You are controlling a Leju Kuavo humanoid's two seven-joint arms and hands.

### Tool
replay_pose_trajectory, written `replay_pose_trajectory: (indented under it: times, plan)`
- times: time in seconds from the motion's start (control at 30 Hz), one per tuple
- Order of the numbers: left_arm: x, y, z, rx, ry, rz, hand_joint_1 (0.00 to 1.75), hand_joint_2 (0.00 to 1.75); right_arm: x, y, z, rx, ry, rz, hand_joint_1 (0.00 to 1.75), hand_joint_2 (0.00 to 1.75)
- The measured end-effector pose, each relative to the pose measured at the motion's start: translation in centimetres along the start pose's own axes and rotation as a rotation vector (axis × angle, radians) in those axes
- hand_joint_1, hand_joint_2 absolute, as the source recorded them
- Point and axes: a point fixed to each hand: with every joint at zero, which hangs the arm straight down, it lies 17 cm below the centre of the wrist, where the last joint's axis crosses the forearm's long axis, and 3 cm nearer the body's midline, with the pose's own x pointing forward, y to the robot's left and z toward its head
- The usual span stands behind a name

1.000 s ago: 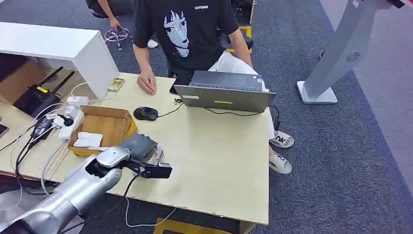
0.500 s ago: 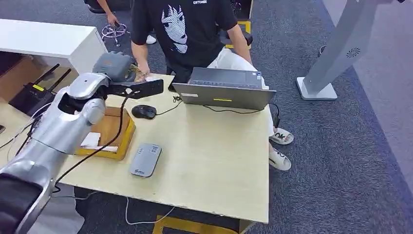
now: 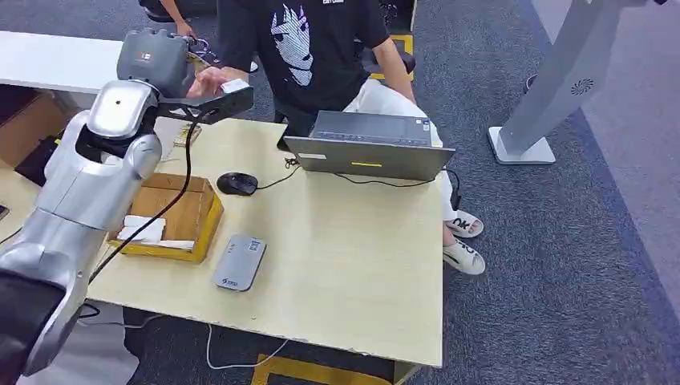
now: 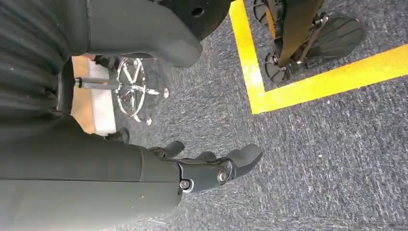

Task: Pass the card to the sensor for recognition and then transmit it.

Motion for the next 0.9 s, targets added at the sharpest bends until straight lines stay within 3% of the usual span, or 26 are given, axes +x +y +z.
replay_pose_trajectory:
  times: [0.67, 0.7, 0.9]
  plan:
    - [1.2, -2.2, 1.0, 0.054, 0.037, 0.119, 1.75, 1.75, 0.1, 0.0, 0.0, 0.001, -0.004, 0.02, 0.0, 1.75]
    - [1.1, -2.2, 1.1, 0.055, 0.038, 0.122, 0.0, 1.75, 0.1, 0.1, 0.0, 0.001, -0.004, 0.021, 0.0, 1.75]
    - [0.6, -1.4, 1.6, 0.115, 0.044, 0.15, 0.0, 1.75, 0.2, 0.0, 0.0, 0.002, -0.008, 0.031, 0.0, 1.75]
